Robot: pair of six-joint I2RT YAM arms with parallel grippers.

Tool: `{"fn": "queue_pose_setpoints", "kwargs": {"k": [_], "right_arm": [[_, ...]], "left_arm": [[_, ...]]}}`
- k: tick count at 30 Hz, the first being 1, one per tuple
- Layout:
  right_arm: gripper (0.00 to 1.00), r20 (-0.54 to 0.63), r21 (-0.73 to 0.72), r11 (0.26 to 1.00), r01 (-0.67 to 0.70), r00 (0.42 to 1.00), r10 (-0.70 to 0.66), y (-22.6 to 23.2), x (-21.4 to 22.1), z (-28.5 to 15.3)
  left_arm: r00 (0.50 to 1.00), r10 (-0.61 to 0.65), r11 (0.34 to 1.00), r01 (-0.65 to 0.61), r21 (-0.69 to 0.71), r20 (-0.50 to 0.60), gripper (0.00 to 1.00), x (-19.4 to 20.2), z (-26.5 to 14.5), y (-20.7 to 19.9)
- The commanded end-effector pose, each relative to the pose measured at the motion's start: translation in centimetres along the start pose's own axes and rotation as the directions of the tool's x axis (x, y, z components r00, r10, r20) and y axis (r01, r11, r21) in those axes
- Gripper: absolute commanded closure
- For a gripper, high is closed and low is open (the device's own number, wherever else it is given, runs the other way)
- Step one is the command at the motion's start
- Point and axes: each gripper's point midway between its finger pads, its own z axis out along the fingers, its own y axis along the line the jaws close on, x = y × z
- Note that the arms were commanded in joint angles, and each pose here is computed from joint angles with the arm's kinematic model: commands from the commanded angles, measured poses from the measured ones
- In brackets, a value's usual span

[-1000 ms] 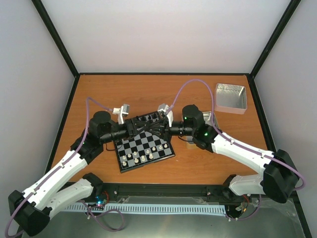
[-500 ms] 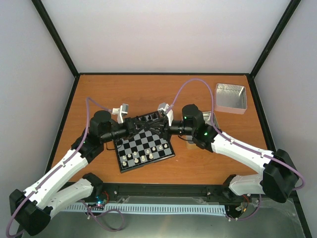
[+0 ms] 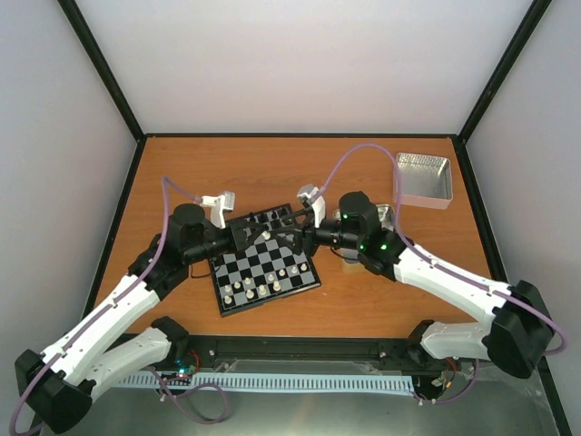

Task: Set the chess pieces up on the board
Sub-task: Place the chess piece on the chessboard.

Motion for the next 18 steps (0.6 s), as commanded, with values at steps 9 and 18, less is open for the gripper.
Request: {"fn": "queue_pose_setpoints", "kwargs": {"k": [9,18], "right_arm": [[0.36,0.264,0.645,0.683,-0.342,0.939,0.222,-12.0,0.1,-8.5],[0.36,0.306,0.797,0.410,-0.443,0.882,0.358,-17.3,5.0,-11.6]], "left_arm": [[0.916,0.401,0.914,-0.399,0.073,-0.024,0.99,2.1,0.4,-0.8],[0.833,0.537,0.843,-0.537,0.039,-0.138,0.99,6.3,4.8,-0.3]]}}
